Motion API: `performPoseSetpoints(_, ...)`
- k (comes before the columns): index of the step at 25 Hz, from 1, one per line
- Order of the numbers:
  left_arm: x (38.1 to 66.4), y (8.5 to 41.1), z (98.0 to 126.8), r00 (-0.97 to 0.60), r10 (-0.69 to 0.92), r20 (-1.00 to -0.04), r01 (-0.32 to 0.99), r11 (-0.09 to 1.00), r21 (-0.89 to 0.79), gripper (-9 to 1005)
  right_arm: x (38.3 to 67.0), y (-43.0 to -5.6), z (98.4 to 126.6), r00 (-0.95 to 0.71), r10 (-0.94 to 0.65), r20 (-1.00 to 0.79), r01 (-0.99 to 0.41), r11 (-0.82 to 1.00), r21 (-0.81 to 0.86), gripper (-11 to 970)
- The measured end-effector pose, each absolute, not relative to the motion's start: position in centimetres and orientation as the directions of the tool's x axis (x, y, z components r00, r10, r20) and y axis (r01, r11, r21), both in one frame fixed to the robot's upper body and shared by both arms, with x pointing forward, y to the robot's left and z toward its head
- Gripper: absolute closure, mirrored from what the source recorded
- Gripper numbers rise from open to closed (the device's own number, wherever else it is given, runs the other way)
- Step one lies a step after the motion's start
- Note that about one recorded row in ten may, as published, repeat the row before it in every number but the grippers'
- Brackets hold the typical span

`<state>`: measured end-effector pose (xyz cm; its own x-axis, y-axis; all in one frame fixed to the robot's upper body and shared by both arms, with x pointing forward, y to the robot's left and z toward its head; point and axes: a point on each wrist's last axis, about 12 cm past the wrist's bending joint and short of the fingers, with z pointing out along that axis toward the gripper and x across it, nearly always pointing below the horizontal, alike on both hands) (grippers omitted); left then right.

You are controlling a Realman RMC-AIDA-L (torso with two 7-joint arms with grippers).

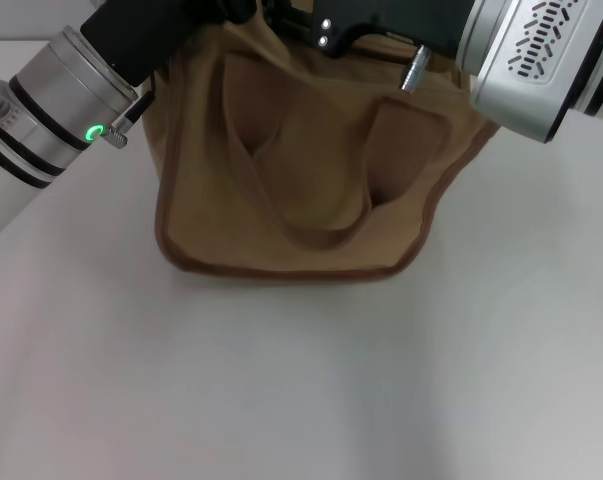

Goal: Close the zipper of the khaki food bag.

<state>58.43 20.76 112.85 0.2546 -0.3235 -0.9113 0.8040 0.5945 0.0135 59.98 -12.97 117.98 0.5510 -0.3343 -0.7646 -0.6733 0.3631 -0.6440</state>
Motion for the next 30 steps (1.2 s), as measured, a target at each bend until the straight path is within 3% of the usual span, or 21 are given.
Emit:
performPoseSetpoints(8,58.5,20.8,112.9,0.255,-0.323,-0.911,0.802,0.597,0.012,969,59.9,-13.5,117.3,0.551,-0.355,-0.755,-0.663,0.363,-0.655,390)
performPoseSetpoints(18,58.4,20.8,112.8,0.255,-0.325,-0.911,0.802,0.597,0.012,969,59.7,-13.8,117.0,0.555,-0.368,-0.746,-0.654,0.36,-0.665,859)
performPoseSetpoints(24,58.4,20.9,112.8,0.254,-0.323,-0.912,0.799,0.602,0.009,969,59.8,-13.9,117.0,0.555,-0.369,-0.746,-0.652,0.364,-0.665,955)
performPoseSetpoints(30,57.9,21.3,111.9,0.274,-0.299,-0.914,0.766,0.642,0.02,969,59.7,-14.2,117.1,0.554,-0.379,-0.741,-0.643,0.371,-0.67,955)
